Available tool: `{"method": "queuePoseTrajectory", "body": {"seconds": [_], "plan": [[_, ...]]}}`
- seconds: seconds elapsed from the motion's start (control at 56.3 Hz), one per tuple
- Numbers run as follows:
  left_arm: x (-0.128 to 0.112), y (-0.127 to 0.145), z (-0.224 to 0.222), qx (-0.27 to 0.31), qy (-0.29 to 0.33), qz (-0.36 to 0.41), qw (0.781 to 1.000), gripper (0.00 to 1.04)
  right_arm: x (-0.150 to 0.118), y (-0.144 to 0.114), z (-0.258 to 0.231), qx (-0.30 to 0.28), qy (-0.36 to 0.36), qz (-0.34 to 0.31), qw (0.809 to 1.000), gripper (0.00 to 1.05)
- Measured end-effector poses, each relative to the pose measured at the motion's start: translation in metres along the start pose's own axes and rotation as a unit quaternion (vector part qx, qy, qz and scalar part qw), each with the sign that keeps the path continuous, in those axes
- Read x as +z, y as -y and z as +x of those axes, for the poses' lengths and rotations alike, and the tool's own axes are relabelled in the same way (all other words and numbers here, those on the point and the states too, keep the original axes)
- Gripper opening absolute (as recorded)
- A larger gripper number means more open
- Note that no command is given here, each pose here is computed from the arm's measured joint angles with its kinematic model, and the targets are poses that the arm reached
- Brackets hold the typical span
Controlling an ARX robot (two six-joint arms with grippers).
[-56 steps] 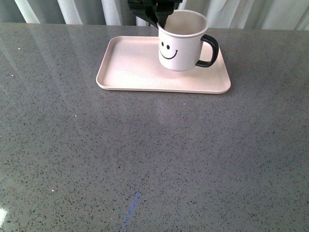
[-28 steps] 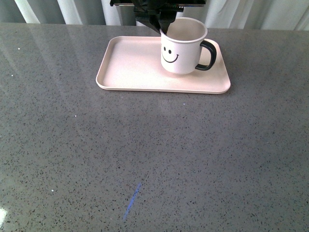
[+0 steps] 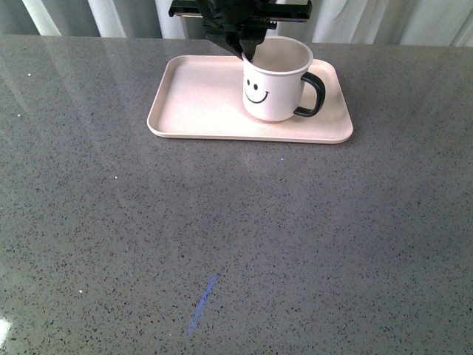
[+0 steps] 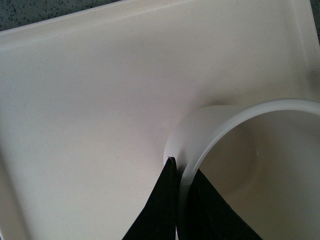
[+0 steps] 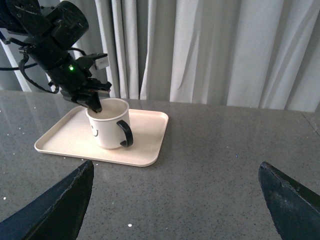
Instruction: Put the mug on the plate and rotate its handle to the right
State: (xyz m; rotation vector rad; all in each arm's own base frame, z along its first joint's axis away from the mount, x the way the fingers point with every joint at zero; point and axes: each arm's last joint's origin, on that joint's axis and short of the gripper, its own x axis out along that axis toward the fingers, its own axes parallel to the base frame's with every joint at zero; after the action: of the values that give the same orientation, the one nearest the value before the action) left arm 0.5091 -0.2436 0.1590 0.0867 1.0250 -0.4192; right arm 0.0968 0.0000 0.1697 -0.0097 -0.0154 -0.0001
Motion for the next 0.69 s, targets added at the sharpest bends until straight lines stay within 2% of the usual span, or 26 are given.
{"method": "queuePoseTrajectory", "body": {"seconds": [0.658, 0.693], "plan": [[-0.005, 0.000, 0.011, -0.007, -0.001, 0.016, 1.000, 0.02, 0.000, 0.000, 0.000, 0.000, 0.000, 0.000, 1.000, 0.96], [-0.005, 0.000, 0.011, -0.010, 0.001, 0.016, 1.000, 0.06, 0.000, 0.000, 0.000, 0.000, 0.000, 0.000, 1.000, 0.96]]}}
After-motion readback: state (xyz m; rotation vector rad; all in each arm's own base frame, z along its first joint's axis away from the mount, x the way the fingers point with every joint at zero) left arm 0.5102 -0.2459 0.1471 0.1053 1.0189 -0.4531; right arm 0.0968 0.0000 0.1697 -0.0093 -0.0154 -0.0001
